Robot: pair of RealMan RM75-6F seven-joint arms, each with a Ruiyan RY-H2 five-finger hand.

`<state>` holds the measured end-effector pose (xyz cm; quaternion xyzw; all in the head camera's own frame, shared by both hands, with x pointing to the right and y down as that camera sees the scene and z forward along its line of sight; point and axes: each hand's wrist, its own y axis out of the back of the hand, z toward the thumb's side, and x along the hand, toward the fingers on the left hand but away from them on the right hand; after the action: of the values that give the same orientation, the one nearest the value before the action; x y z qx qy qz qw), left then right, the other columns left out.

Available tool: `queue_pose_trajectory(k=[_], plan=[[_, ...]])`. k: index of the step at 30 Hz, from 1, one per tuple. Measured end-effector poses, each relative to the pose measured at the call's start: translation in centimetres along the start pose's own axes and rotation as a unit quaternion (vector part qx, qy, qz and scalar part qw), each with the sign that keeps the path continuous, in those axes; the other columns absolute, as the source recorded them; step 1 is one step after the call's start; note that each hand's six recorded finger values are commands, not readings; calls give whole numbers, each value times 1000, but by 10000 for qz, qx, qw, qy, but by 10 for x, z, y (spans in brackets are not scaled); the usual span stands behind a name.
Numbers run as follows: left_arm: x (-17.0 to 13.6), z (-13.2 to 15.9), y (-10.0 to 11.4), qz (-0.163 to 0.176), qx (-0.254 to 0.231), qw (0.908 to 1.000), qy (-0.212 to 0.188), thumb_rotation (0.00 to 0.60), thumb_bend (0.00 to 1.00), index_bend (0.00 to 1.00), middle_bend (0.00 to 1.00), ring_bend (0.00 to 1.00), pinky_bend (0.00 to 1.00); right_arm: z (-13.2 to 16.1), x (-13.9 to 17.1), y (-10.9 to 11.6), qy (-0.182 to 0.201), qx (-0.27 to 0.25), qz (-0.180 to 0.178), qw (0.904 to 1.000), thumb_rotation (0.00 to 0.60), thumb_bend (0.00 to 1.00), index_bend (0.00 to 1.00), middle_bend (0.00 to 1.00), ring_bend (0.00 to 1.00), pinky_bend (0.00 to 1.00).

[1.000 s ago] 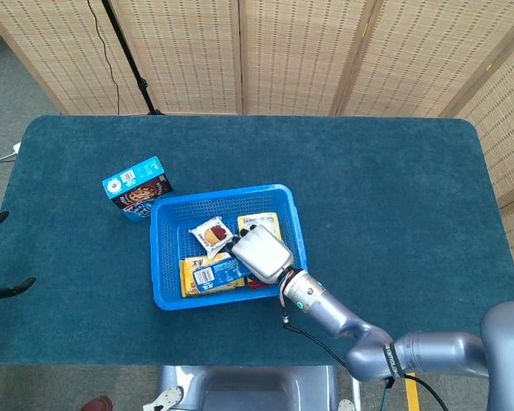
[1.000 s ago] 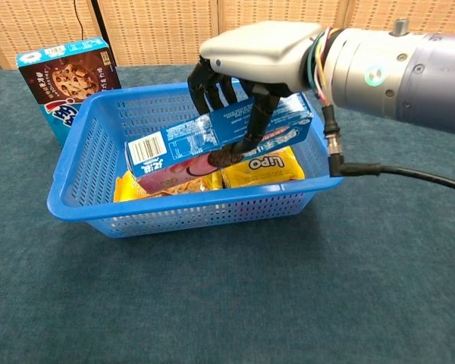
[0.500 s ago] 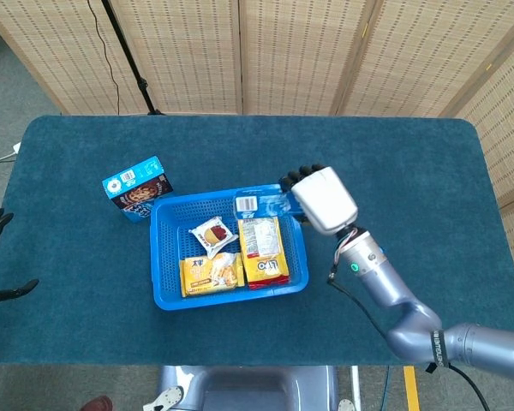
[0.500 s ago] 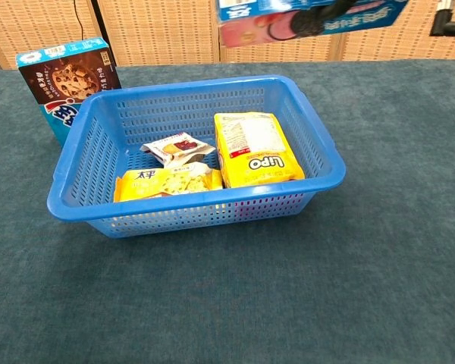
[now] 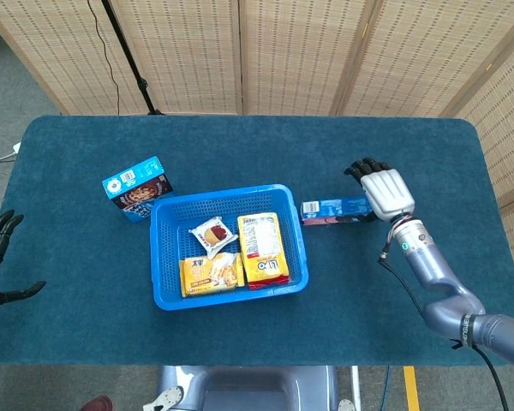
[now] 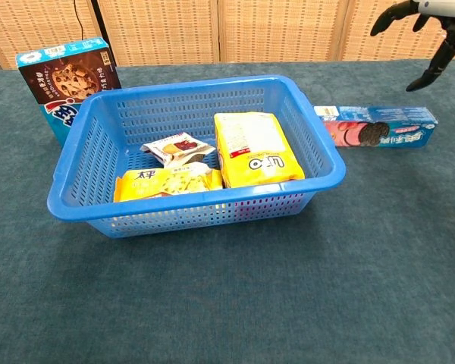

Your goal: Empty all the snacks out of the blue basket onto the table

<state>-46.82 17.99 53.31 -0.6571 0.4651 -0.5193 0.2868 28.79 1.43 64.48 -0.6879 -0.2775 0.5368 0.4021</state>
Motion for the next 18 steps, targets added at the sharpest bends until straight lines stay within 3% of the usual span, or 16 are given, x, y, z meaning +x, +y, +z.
queue_pose_trajectory(k=[7, 13, 18], plan=[[6, 11, -6, -150, -160, 9985, -511, 600, 24, 0, 0, 0, 0, 7, 21, 8, 187, -162, -159, 9996, 600, 0, 0, 0, 0, 49], [25, 33, -19, -585, -352, 9913, -1123, 600, 24, 0, 0, 0, 0, 3, 72, 33, 427, -344, -665, 9963, 600, 0, 0, 0, 0, 47], [40, 70, -27, -1033, -370, 9777, -1789, 600, 25, 0, 0, 0, 0, -20, 129, 24, 417, -395, -857, 9947, 600, 0, 0, 0, 0, 45]])
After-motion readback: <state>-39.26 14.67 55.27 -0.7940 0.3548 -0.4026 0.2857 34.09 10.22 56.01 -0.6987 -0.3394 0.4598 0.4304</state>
